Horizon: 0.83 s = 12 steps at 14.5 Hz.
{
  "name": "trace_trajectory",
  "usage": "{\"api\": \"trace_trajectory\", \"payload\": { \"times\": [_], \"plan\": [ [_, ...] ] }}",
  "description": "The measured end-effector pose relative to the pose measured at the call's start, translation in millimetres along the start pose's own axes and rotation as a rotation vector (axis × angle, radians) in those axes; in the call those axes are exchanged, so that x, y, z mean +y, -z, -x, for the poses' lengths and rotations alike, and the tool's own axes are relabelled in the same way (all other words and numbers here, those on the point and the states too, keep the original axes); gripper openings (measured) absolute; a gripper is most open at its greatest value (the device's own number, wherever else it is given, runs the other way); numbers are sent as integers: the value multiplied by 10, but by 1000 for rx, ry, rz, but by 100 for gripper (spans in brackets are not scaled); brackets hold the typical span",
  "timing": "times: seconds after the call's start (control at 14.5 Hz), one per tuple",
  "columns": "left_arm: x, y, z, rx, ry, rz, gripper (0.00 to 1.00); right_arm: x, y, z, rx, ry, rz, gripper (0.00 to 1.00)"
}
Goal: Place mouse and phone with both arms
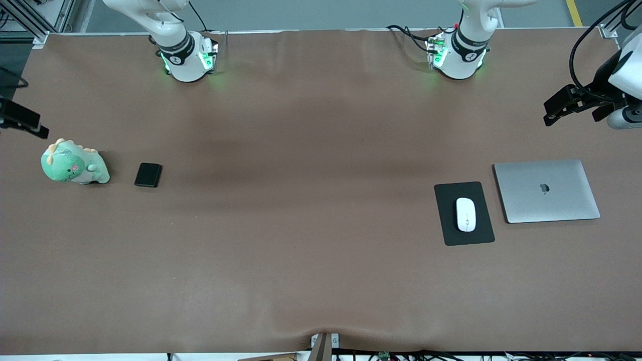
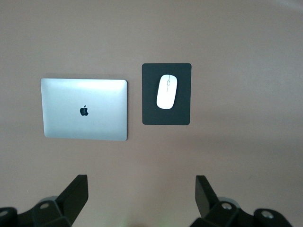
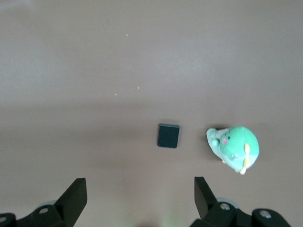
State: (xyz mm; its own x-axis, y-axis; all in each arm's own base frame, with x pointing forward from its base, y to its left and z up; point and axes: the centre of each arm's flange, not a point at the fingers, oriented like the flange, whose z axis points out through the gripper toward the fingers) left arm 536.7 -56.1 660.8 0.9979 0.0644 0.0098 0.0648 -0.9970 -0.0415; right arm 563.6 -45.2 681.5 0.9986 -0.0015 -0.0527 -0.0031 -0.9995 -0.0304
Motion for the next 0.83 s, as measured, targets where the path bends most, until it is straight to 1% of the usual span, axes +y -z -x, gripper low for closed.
{"api": "trace_trajectory", "payload": {
  "times": [0.14,0.48,0.83],
  "plan": [
    [-9,-7,-1,-2,2,0,100,110,-19,142,-14,-21,-4,100],
    [-65,-22,1,-13,14,-2,100,141,-136,375,-41,-27,-15,100],
    [-106,-29,2,-20,21,-3,100,152,-218,378,-40,-29,-17,100]
  ]
}}
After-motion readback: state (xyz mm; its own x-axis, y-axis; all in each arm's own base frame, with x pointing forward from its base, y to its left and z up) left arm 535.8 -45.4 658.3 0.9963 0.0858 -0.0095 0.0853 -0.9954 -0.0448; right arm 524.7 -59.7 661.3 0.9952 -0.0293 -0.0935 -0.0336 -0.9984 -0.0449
